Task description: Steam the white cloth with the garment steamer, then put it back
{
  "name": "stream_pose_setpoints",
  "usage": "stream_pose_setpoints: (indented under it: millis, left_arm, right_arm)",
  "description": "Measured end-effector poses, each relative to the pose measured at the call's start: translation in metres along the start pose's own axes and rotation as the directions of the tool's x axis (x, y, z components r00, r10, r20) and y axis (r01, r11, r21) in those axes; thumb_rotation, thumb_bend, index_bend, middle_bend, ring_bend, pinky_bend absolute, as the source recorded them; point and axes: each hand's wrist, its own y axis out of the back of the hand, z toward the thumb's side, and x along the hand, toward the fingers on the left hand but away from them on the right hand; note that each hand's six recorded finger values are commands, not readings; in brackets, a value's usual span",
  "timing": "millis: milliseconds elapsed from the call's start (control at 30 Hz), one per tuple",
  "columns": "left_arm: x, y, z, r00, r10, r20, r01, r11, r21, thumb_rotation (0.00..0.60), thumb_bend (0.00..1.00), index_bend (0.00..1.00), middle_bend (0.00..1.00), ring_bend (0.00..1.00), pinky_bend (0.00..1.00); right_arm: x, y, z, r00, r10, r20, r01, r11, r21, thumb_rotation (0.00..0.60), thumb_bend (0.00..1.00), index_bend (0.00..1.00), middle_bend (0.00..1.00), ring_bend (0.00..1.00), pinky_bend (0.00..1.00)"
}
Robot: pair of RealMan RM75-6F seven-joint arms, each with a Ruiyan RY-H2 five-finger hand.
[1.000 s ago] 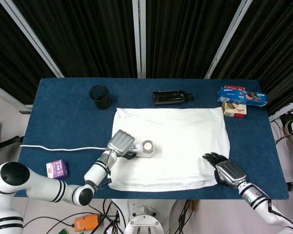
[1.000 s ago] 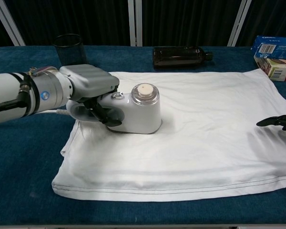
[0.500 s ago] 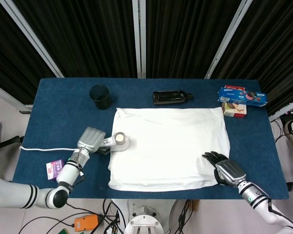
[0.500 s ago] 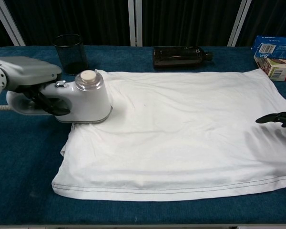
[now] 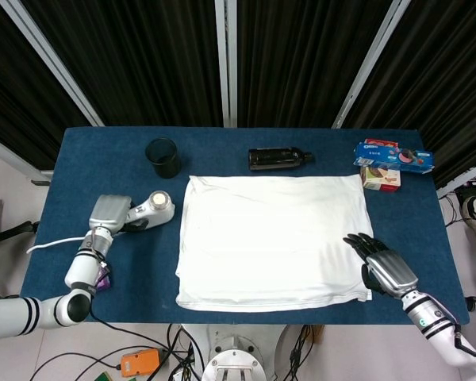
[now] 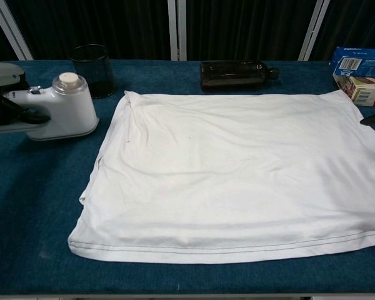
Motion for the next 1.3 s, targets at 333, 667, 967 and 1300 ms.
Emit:
stream_pose_setpoints:
  millis: [333, 667, 967, 1300]
  left_arm:
    - [-0.009, -0.008, -0.017, 0.999, -0.019, -0.048, 0.017, 1.0, -0.026, 0.364, 0.06, 0.03, 0.06, 0.06, 0.23]
    - [-0.046, 0.012, -0.032, 0.996, 0.09, -0.023, -0.092, 0.984, -0.153, 0.36, 0.0, 0.0, 0.0, 0.0, 0.05]
    - [-0.118, 0.039, -0.109, 0.913, 0.388, -0.128, -0.408, 0.871, -0.273, 0.504, 0.0, 0.0, 0.0, 0.0, 0.0]
    - [-0.218, -0.003, -0.17, 0.869, 0.431, -0.241, -0.481, 0.85, -0.214, 0.498, 0.0, 0.01, 0.0, 0.0, 0.0]
  right_arm:
    - [0.008, 0.02, -0.008, 0.998, -0.064, 0.023, 0.064, 0.998, -0.006, 0.6, 1.0, 0.11, 0.12, 0.06, 0.18]
    - [0.019, 0.053, -0.025, 0.986, -0.154, 0.067, 0.157, 0.987, -0.04, 0.6, 0.67, 0.1, 0.12, 0.06, 0.18]
    - [0.057, 0.099, -0.056, 0.933, -0.312, 0.178, 0.321, 0.947, -0.023, 0.6, 0.0, 0.0, 0.02, 0.0, 0.01]
    - [0.097, 0.1, -0.064, 0.882, -0.407, 0.237, 0.42, 0.908, -0.002, 0.6, 0.0, 0.0, 0.0, 0.0, 0.0]
